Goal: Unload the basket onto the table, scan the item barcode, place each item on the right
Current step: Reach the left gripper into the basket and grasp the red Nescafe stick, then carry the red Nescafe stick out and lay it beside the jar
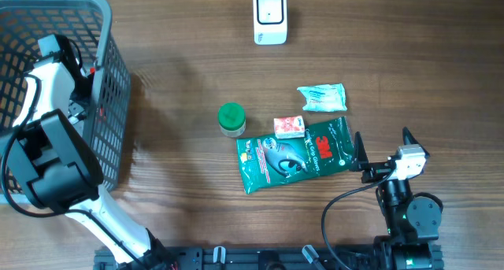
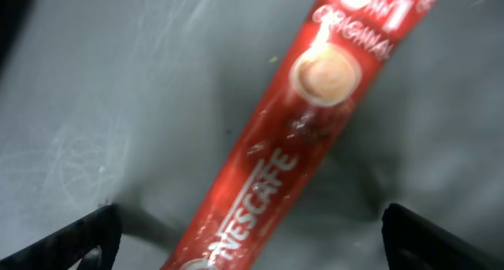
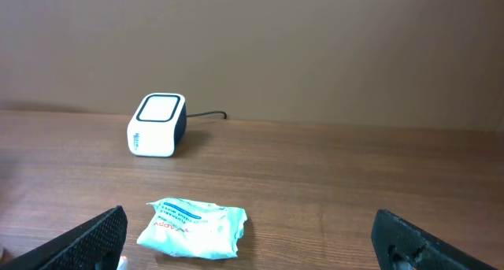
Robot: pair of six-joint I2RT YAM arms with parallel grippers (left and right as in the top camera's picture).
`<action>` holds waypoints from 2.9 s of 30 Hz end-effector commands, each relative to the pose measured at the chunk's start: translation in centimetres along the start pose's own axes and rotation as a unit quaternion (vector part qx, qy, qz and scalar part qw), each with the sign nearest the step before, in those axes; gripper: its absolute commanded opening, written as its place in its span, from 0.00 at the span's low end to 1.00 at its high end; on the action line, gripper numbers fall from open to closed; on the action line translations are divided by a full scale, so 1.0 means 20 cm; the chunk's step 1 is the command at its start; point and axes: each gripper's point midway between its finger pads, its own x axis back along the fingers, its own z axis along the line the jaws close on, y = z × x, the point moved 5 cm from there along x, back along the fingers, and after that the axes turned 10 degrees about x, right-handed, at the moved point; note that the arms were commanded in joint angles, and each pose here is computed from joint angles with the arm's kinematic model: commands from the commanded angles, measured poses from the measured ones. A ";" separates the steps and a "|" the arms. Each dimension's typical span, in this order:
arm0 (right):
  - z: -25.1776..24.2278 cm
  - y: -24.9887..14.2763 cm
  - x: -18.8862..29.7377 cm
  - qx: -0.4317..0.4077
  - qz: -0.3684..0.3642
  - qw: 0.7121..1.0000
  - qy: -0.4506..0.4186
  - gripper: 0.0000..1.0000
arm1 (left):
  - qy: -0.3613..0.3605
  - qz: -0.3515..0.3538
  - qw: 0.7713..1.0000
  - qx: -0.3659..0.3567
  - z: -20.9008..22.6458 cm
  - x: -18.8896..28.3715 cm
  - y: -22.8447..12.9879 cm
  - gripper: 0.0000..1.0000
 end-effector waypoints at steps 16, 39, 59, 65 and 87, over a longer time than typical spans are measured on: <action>0.00 0.01 0.00 0.006 -0.004 1.000 0.003 1.00 | 0.006 0.046 0.999 -0.008 0.02 -0.30 -0.10 0.28; 0.00 0.01 0.00 0.006 -0.004 1.000 0.003 1.00 | -0.280 -0.228 0.932 0.030 -0.05 1.52 -0.57 0.04; 0.00 0.01 0.00 0.006 -0.004 1.000 0.003 1.00 | -0.103 -0.196 0.959 -0.179 -0.42 0.73 -1.03 1.00; 0.00 0.01 0.00 0.006 -0.004 1.000 0.003 1.00 | -0.057 -0.169 0.970 -0.163 -0.39 0.31 -1.00 1.00; 0.00 0.01 0.00 0.006 -0.004 1.000 0.003 1.00 | -0.071 0.037 0.976 -0.204 -0.43 -0.04 -1.26 0.04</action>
